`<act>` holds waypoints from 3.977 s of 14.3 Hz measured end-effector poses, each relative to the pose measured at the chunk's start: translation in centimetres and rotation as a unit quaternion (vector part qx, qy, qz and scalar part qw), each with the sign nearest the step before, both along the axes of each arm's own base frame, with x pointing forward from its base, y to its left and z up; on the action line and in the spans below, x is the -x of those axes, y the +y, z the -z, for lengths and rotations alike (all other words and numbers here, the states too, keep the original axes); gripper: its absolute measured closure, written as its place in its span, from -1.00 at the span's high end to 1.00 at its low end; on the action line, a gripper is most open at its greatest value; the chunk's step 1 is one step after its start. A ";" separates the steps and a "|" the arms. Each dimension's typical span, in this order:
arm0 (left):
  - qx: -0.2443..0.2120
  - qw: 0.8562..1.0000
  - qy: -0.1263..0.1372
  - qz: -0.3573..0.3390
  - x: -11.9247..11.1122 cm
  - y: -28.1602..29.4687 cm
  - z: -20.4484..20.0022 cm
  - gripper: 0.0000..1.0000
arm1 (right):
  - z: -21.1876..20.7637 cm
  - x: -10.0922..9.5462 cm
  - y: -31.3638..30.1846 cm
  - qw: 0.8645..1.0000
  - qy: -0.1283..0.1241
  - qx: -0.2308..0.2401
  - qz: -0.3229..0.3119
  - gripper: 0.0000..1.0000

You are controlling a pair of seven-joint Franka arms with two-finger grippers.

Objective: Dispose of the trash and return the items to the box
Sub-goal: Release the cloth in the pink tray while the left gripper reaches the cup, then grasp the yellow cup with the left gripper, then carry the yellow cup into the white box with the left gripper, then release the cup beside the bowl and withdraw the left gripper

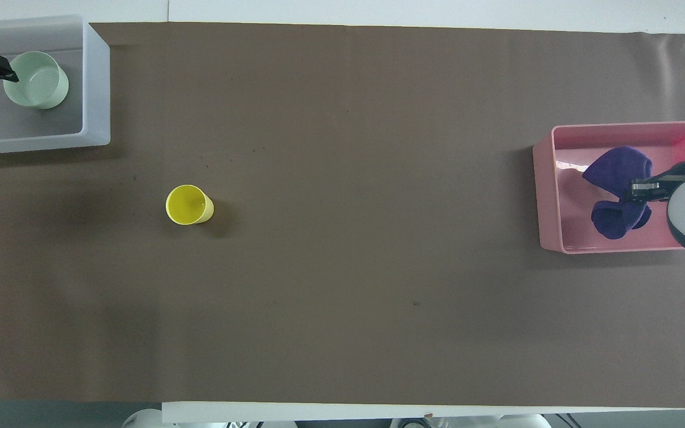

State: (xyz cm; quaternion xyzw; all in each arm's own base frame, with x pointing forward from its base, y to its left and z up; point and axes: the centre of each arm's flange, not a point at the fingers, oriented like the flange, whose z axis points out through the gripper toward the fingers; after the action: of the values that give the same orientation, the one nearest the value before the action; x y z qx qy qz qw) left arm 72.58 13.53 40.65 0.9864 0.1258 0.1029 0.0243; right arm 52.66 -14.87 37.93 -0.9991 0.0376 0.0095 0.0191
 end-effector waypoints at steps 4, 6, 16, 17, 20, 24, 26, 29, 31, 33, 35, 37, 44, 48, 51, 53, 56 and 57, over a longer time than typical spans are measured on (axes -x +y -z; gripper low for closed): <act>0.028 0.995 0.086 0.037 7.0 -5.1 -10.1 1.00 | 4.8 -0.2 0.0 1.000 0.015 0.000 -0.006 -0.67; 0.035 0.992 0.109 0.051 11.8 -9.9 -12.0 1.00 | 6.1 -0.4 0.1 1.000 0.011 0.003 -0.009 -0.49; 0.027 0.990 0.115 0.073 25.1 -28.0 1.3 1.00 | -0.3 -2.2 1.3 0.999 0.028 -0.007 -0.025 0.99; 0.026 0.991 0.110 0.072 25.3 -27.9 2.2 1.00 | -2.0 -2.6 2.4 0.999 0.028 -0.008 -0.036 0.99; 0.026 0.992 0.098 0.069 25.0 -27.9 4.2 0.99 | -4.7 -3.6 6.2 0.997 0.032 -0.011 -0.072 0.99; 0.026 0.994 0.091 0.054 24.3 -27.9 5.8 0.51 | -6.9 -4.7 12.6 0.993 0.036 -0.009 -0.114 0.99; 0.027 0.995 0.089 0.047 24.2 -28.0 5.9 0.00 | -9.1 -5.0 15.3 0.992 0.041 -0.008 -0.121 0.99; 0.032 0.996 0.078 0.031 23.3 -28.3 4.6 -0.72 | -12.7 -4.9 15.6 0.991 0.057 -0.009 -0.123 0.99; 0.038 0.996 0.078 0.019 21.1 -28.9 0.9 -0.96 | -15.7 -4.4 15.1 0.990 0.073 -0.005 -0.122 0.99; 0.043 0.996 0.080 0.003 18.2 -28.7 -5.7 -0.96 | -18.4 -3.4 15.0 0.989 0.081 -0.003 -0.123 0.99; 0.043 0.996 0.074 -0.029 14.8 -24.8 -12.8 -0.96 | -20.5 -2.2 15.0 0.989 0.081 -0.004 -0.124 0.99; 0.030 0.996 0.069 -0.044 11.5 -17.9 -16.2 -0.96 | -21.5 -1.3 14.9 0.989 0.086 -0.005 -0.124 0.99; -0.010 0.998 0.015 -0.059 2.6 -3.3 -9.8 -0.96 | -23.6 0.4 14.8 0.989 0.080 -0.004 -0.124 1.00; -0.024 0.998 -0.013 -0.057 -0.4 -2.9 -4.4 -0.96 | -23.5 0.4 14.9 0.989 0.082 -0.005 -0.125 1.00; -0.030 0.998 -0.024 -0.057 -1.4 -2.6 -1.9 -0.96 | -23.5 0.4 14.9 0.989 0.082 -0.005 -0.127 1.00; -0.031 0.997 -0.023 -0.061 -1.4 -2.0 -0.2 -0.95 | -23.5 0.4 14.8 0.988 0.082 -0.002 -0.127 1.00; -0.031 0.997 -0.021 -0.065 -0.6 -1.4 3.1 -0.40 | -23.5 0.4 14.8 0.988 0.083 0.000 -0.127 1.00; -0.030 0.997 -0.023 -0.063 -0.6 -1.7 3.2 -0.14 | -23.5 0.4 14.8 0.988 0.083 0.000 -0.127 1.00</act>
State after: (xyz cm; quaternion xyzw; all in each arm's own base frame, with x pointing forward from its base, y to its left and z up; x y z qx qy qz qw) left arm 73.17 11.82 37.46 0.9742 0.1836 0.1311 -0.0093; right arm 52.26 -0.10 61.39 -0.9915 -0.0880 0.0945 0.0146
